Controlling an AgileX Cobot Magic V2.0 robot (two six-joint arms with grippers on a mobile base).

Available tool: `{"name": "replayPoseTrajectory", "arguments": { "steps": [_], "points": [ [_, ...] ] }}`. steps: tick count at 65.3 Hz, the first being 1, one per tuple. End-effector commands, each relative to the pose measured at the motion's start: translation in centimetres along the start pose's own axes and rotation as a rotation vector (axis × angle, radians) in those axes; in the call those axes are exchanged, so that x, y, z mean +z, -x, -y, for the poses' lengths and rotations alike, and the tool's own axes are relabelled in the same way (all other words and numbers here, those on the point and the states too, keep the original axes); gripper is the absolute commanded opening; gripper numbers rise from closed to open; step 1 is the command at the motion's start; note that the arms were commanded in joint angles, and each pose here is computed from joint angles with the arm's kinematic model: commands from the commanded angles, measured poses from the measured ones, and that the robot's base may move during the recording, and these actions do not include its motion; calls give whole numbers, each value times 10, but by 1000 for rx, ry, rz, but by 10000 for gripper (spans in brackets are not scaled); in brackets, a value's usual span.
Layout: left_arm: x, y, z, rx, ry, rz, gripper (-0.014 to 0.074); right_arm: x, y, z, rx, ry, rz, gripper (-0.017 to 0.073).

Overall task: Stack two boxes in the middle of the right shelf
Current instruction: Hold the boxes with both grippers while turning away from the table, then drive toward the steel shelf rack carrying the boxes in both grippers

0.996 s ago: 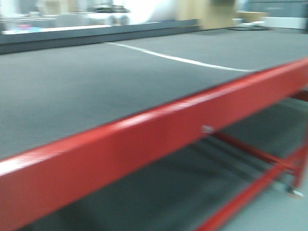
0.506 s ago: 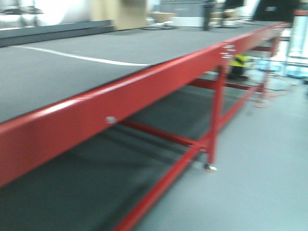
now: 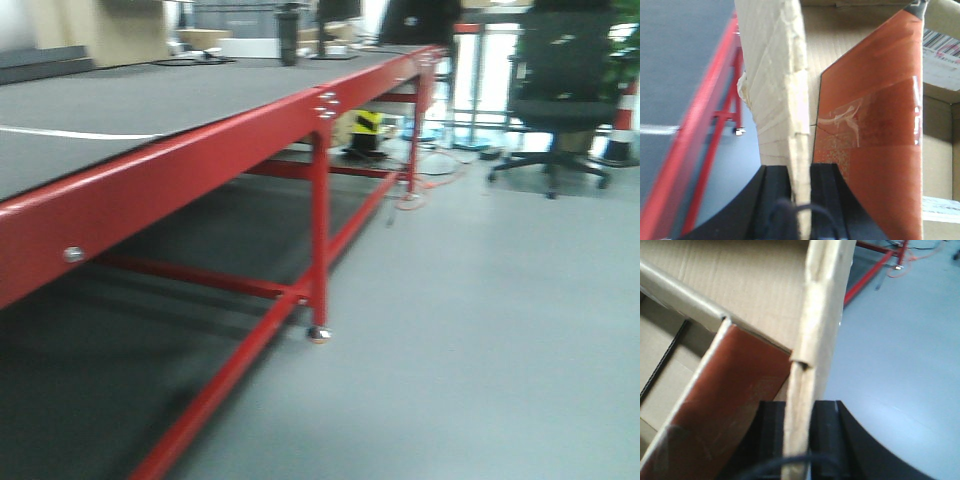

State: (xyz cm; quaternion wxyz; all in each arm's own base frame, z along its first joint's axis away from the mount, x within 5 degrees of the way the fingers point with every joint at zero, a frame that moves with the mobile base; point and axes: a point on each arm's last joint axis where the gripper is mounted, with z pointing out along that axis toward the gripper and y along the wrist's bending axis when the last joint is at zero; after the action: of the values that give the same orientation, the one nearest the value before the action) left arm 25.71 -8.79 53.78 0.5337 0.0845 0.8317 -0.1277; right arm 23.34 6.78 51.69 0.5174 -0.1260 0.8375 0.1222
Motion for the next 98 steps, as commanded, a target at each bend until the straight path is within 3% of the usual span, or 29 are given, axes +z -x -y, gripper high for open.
{"name": "replayPoseTrajectory", "arguments": {
  "steps": [1, 98],
  "points": [
    [-13, 11, 0, 18, 4, 107, -111, -9, 6, 4, -29, -39, 56, -153],
    [-13, 11, 0, 18, 4, 107, -111, -9, 6, 4, -27, -36, 56, -153]
  ]
}}
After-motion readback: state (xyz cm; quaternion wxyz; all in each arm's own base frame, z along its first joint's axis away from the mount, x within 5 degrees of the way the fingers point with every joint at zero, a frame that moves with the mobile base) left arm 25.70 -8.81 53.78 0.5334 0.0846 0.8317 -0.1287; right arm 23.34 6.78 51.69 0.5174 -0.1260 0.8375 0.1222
